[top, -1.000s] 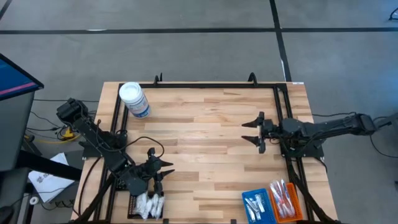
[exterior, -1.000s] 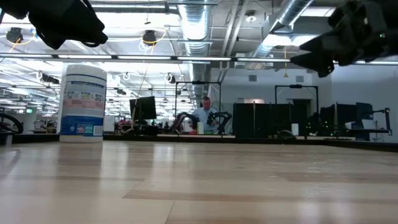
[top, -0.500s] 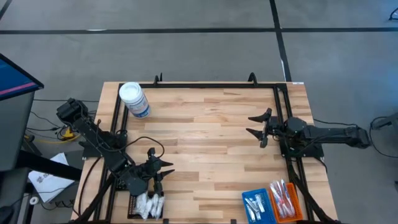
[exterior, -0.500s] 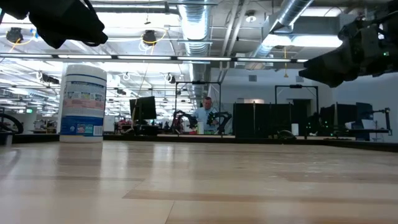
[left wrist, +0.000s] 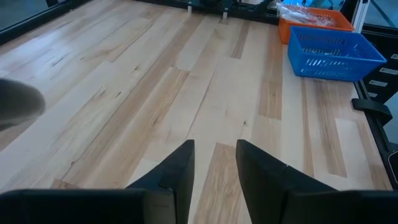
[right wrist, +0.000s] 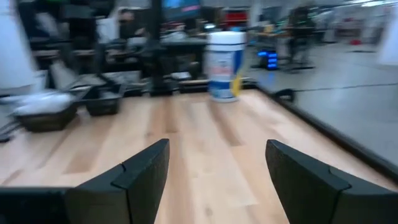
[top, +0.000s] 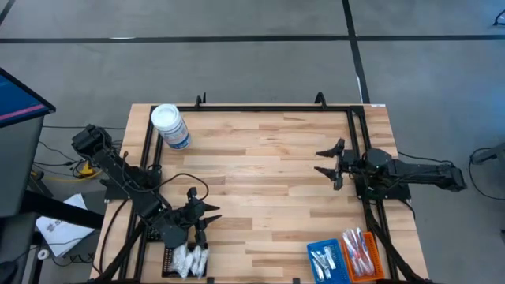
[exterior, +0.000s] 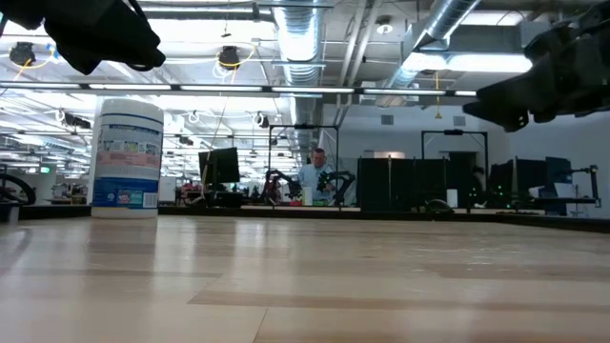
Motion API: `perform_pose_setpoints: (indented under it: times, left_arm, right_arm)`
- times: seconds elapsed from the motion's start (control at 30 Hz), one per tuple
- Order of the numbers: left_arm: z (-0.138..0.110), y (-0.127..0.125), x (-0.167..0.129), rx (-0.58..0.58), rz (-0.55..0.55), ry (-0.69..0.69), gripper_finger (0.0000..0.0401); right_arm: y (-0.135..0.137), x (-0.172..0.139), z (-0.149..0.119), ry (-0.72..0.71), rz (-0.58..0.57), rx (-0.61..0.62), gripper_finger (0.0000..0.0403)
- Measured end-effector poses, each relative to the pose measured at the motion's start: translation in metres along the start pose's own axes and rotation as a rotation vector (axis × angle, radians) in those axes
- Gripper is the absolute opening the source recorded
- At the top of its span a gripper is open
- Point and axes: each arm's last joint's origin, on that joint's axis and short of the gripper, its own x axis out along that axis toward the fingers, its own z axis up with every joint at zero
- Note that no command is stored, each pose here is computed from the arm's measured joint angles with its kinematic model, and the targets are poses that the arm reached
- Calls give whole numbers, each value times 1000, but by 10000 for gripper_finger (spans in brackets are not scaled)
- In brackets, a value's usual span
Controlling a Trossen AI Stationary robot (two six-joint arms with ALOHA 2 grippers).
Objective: Pick & Place Travel size toiletries
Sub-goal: Return to Home Position
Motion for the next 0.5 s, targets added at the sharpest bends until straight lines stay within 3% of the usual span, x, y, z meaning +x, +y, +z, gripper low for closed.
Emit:
perform_pose_setpoints:
  times: [0.13, 0.5]
  left_arm:
    - [0, 0, 0, 0, 0, 0, 114]
    - [0, 0, 0, -1, -1, -1, 114]
  right_arm:
    - [2, 0, -1, 11, 63, 6, 260]
    - [2, 1, -2, 27, 65, 73, 260]
